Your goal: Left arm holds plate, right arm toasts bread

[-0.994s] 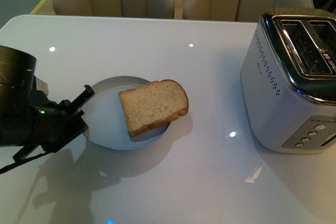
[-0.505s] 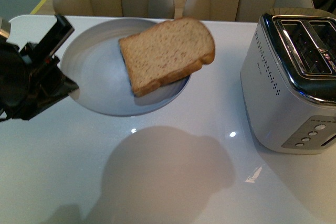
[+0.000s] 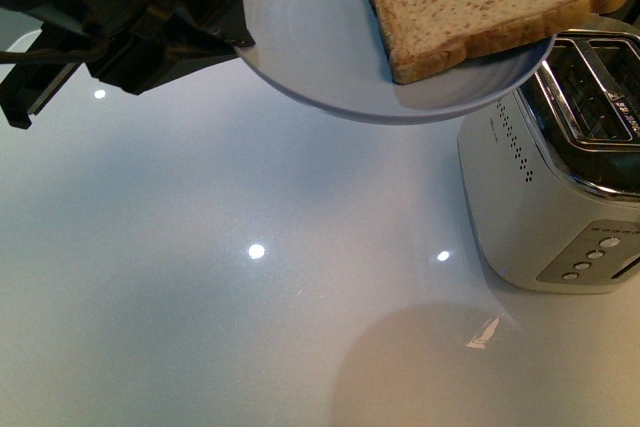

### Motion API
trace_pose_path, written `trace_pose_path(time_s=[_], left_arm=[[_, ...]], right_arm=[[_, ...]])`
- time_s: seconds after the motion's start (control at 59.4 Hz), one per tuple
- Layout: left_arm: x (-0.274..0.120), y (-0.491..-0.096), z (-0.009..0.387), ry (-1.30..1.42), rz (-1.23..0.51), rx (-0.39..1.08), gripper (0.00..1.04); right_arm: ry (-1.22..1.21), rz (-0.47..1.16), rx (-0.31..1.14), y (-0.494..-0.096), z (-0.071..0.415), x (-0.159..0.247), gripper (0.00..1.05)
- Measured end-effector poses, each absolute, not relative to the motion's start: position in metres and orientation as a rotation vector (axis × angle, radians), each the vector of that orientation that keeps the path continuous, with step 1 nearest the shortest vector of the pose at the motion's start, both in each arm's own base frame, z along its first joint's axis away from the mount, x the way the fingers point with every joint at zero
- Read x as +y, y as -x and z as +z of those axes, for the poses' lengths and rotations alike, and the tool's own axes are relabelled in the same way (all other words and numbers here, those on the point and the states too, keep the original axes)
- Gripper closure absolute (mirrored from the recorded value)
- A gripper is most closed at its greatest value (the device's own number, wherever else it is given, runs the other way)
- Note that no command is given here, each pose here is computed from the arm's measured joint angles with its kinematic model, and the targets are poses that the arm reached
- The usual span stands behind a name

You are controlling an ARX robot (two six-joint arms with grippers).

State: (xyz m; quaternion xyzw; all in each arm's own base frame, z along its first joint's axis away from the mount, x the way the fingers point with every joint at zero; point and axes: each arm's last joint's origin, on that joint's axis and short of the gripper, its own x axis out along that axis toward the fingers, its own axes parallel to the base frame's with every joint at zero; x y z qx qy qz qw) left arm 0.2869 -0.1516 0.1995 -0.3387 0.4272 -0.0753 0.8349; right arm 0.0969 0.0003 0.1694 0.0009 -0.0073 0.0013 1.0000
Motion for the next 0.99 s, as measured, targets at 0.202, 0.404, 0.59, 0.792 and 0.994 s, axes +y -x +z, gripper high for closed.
trace_pose_path(time_s=[0.202, 0.404, 0.59, 0.792, 0.994], left_arm=[[-0.162, -0.283, 0.204, 0.697, -0.183, 0.917, 1.02], [-0.162, -0.282, 0.205, 0.694, -0.178, 0.914, 1.02], [-0.162, -0.282, 0.205, 0.694, -0.179, 0.915, 1.02], [-0.162, -0.282, 0.205, 0.694, -0.178, 0.915, 1.02], [-0.162, -0.282, 0.205, 0.692, -0.18, 0.912, 1.02]], right_arm=[[-0.002, 0.003, -0.015, -0.097, 0.169, 0.0, 0.09], [-0.002, 0.003, -0.015, -0.097, 0.169, 0.0, 0.09], [-0.002, 0.003, -0.015, -0.097, 0.169, 0.0, 0.09], [-0.147, -0.074, 0.251, -0.099, 0.167, -0.002, 0.09], [-0.384, -0.08, 0.351, -0.127, 0.183, -0.011, 0.09]])
